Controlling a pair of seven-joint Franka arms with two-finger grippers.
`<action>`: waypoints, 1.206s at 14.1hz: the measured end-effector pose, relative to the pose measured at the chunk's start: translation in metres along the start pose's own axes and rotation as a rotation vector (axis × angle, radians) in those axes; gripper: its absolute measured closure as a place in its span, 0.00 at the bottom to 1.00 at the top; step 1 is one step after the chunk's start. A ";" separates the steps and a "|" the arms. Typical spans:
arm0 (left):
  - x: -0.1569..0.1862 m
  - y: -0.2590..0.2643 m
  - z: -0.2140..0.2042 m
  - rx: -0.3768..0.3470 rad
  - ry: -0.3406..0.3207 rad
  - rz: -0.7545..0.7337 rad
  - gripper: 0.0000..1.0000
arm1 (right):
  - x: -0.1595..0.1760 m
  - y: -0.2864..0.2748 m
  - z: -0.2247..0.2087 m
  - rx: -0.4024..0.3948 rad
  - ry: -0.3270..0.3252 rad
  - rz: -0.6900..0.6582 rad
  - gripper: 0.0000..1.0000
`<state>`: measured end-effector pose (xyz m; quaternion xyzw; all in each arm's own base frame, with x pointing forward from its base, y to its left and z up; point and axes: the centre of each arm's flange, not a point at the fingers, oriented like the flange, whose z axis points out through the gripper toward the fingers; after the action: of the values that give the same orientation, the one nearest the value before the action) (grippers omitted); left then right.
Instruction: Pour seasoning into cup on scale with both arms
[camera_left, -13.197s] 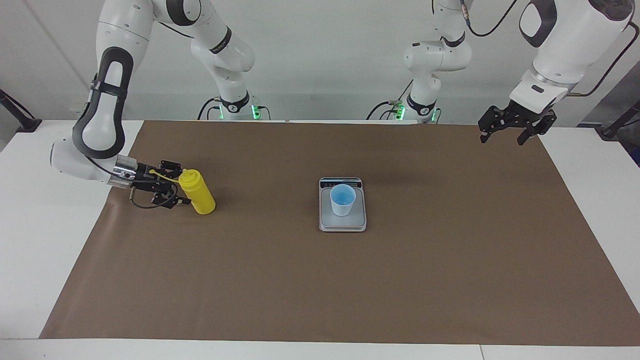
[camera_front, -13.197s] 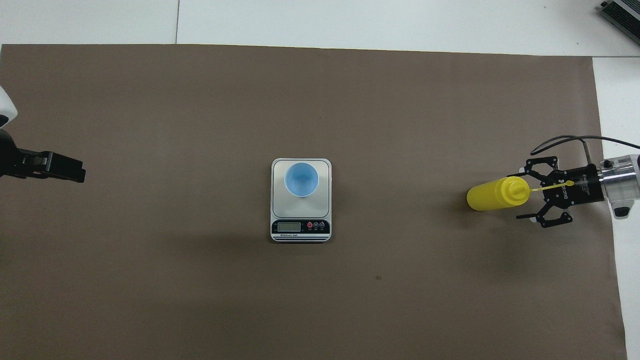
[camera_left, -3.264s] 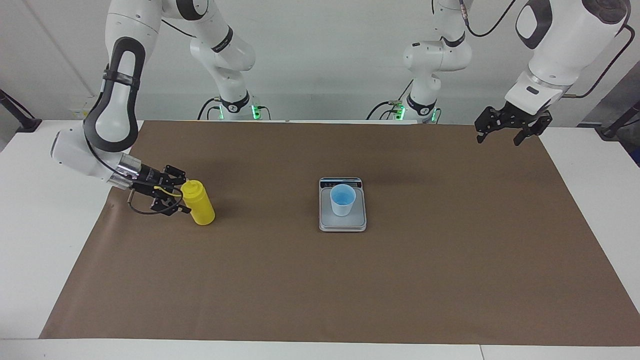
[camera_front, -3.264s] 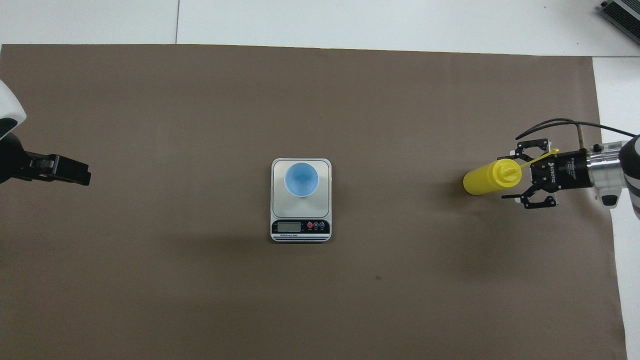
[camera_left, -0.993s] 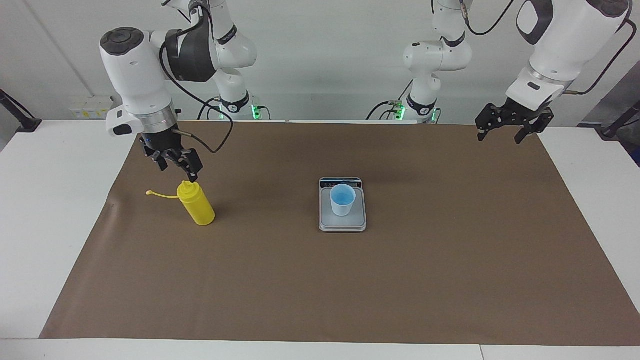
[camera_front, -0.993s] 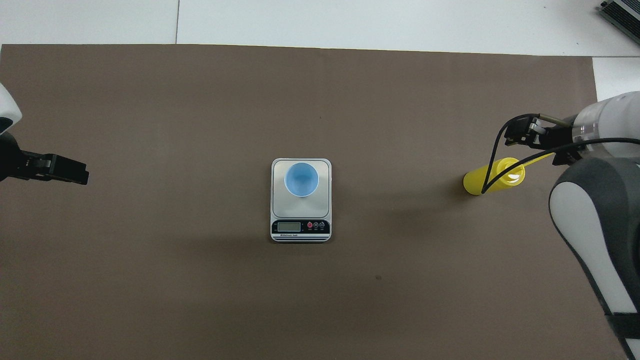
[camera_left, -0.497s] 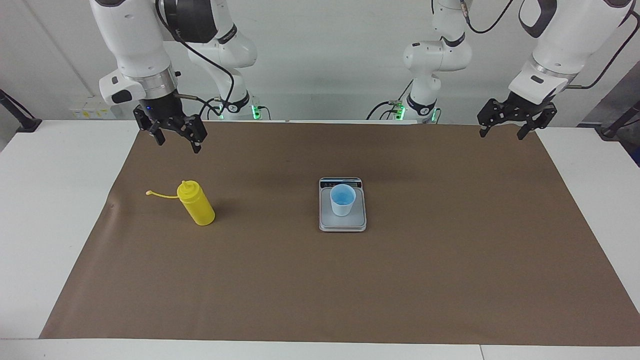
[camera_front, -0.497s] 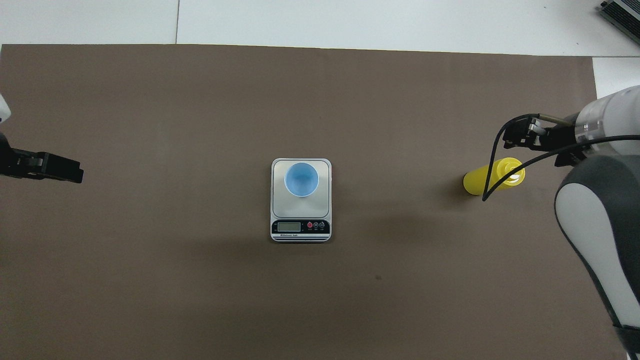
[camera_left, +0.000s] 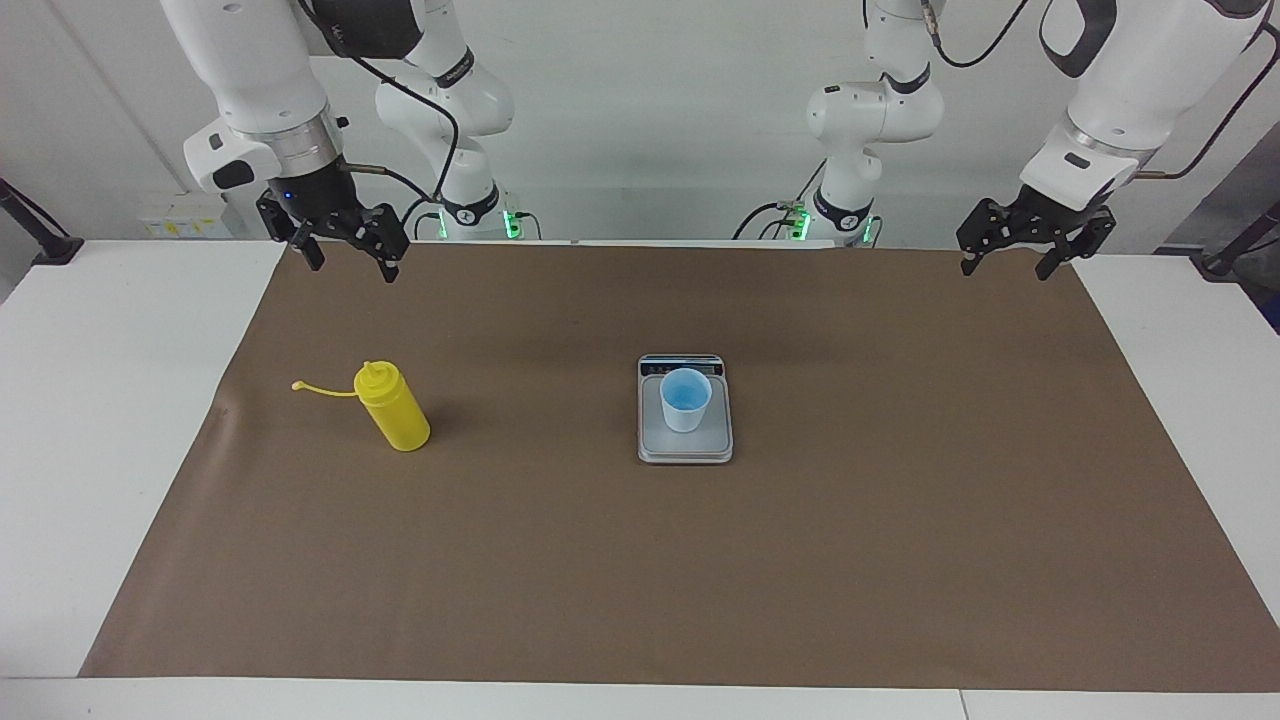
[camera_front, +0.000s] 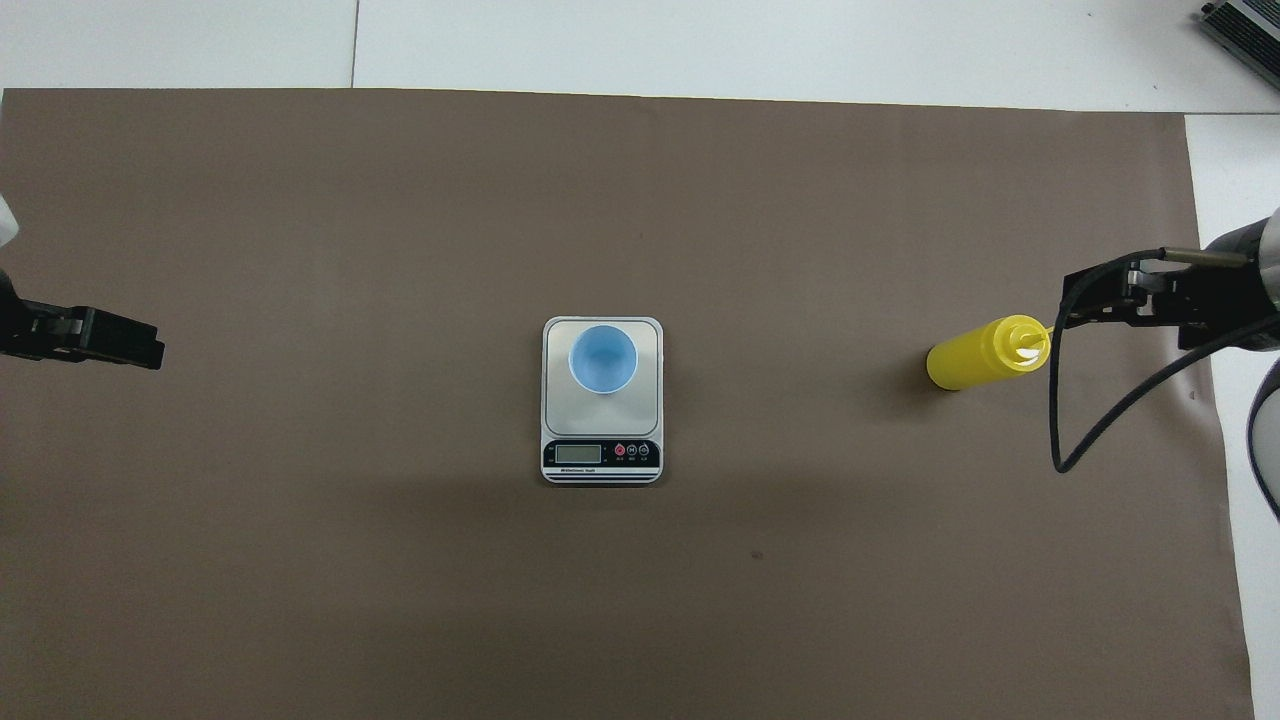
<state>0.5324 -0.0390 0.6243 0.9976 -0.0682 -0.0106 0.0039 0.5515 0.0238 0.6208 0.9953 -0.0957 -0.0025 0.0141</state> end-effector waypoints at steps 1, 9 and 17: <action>0.000 0.000 0.000 0.000 0.000 0.000 0.00 | -0.001 0.000 0.004 -0.001 -0.003 -0.001 0.00; 0.000 0.000 0.000 0.000 0.000 0.000 0.00 | -0.007 0.003 0.004 -0.002 -0.003 0.001 0.00; 0.000 0.000 0.000 0.000 -0.001 0.000 0.00 | -0.006 0.005 0.004 -0.002 -0.004 0.006 0.00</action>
<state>0.5323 -0.0389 0.6242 0.9976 -0.0681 -0.0110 0.0039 0.5442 0.0200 0.6167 0.9950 -0.0986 -0.0045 0.0149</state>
